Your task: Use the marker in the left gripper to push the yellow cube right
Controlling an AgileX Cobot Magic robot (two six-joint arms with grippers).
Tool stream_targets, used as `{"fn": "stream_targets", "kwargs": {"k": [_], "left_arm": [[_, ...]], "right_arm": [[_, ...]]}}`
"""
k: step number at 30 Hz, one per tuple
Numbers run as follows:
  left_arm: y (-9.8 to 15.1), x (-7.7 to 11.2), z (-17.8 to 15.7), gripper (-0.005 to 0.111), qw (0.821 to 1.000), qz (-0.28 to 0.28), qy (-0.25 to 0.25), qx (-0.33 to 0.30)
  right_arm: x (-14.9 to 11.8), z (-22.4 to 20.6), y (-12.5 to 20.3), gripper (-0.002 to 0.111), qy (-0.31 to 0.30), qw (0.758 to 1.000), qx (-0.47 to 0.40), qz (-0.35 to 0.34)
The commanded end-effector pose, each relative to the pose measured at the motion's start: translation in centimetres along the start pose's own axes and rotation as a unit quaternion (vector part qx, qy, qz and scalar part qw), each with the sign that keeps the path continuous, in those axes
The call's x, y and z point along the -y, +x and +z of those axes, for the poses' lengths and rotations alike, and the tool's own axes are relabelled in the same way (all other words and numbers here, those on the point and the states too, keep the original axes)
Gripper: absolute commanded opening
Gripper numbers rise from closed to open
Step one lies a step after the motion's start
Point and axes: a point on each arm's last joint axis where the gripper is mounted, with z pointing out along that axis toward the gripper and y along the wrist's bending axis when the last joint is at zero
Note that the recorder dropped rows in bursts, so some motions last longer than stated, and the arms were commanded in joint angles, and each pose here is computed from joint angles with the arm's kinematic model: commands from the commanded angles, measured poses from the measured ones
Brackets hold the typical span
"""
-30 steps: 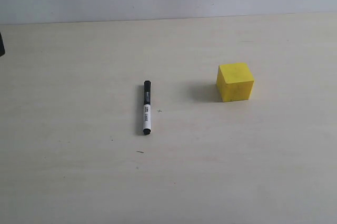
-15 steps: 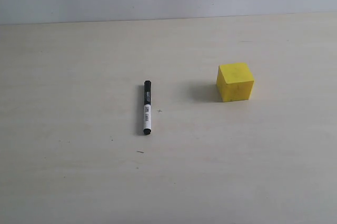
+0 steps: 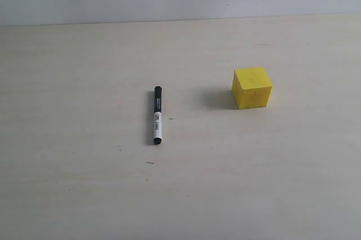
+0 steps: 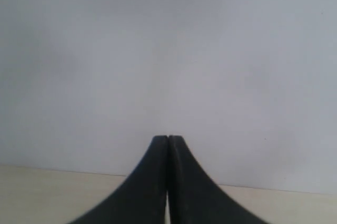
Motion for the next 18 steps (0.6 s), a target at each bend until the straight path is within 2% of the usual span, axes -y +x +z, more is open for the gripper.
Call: {"fn": "stream_targets", "kwargs": {"k": [1,10,14,18], "left_arm": [[0.5,-0.1,-1.5,0.000,1.000,0.002,-0.007,-0.008],[1.8,-0.2,-4.7,0.000,0.999,0.004,0.002,0.053],[3.2,-0.5,-4.0,0.000,1.000,0.004,-0.002,0.031],[5.7,-0.9,-2.9,0.000,1.000,0.017,-0.007,0.003]], "right_arm": [[0.0,0.0,0.0,0.000,0.003,1.000,0.006,-0.002],[0.0,0.0,0.0,0.000,0.003,1.000,0.006,-0.002],[0.0,0.0,0.0,0.000,0.003,1.000,0.006,-0.002],[0.0,0.0,0.0,0.000,0.003,1.000,0.006,-0.002]]}}
